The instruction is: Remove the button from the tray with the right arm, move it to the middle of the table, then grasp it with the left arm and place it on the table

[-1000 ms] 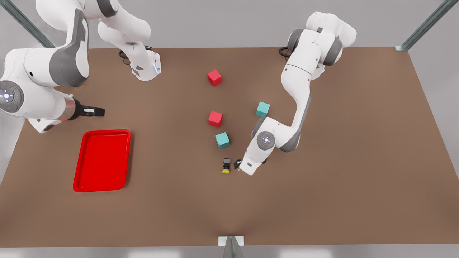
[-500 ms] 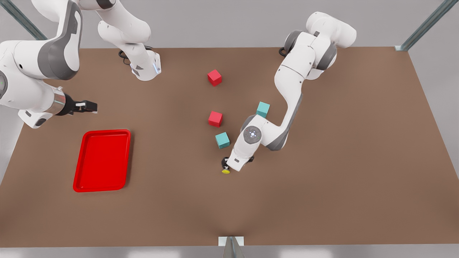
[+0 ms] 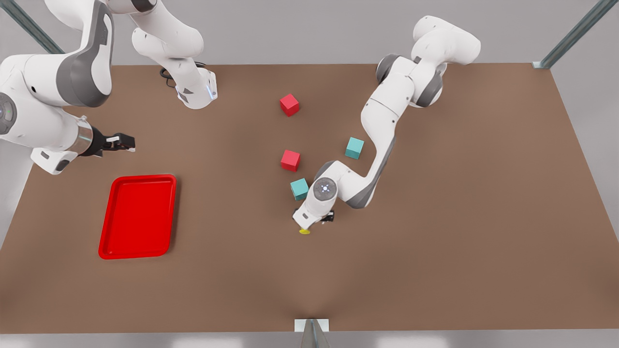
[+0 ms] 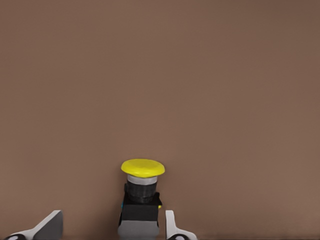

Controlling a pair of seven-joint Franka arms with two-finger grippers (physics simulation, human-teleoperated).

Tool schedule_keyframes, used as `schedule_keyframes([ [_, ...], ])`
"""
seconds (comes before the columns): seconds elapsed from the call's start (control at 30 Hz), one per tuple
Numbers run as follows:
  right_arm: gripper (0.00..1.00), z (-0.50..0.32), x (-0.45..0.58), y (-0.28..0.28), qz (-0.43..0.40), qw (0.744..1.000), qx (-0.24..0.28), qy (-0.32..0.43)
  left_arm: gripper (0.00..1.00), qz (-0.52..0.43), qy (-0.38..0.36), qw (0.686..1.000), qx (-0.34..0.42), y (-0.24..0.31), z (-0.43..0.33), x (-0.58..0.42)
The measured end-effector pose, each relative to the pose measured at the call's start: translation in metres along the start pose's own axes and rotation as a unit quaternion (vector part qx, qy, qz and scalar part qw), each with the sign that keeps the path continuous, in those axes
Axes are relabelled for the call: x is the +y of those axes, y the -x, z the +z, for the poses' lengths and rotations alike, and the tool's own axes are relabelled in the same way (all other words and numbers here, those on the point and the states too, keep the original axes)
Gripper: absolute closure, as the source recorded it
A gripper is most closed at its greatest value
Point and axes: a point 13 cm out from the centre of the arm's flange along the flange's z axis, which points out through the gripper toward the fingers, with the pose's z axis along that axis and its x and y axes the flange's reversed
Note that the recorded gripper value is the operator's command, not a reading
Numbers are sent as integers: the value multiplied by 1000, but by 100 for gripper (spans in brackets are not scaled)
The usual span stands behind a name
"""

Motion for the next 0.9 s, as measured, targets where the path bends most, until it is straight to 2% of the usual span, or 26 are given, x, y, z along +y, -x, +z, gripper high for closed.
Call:
schedule_keyframes([
  [0.57,0,0,3,0,-20,1000,0,4,0,75,-5,997,-35,7,24,-18],
  [0.6,0,0,4,0,-21,1000,0,4,3,78,-4,996,-36,7,25,-18],
  [0.73,0,0,8,1,-27,1000,0,4,27,86,-1,996,-36,7,25,-16],
  [0.8,0,0,11,1,-31,1000,0,3,34,89,1,995,-35,7,25,-16],
  [0.9,0,0,16,2,-37,999,0,2,38,92,2,995,-34,6,26,-15],
])
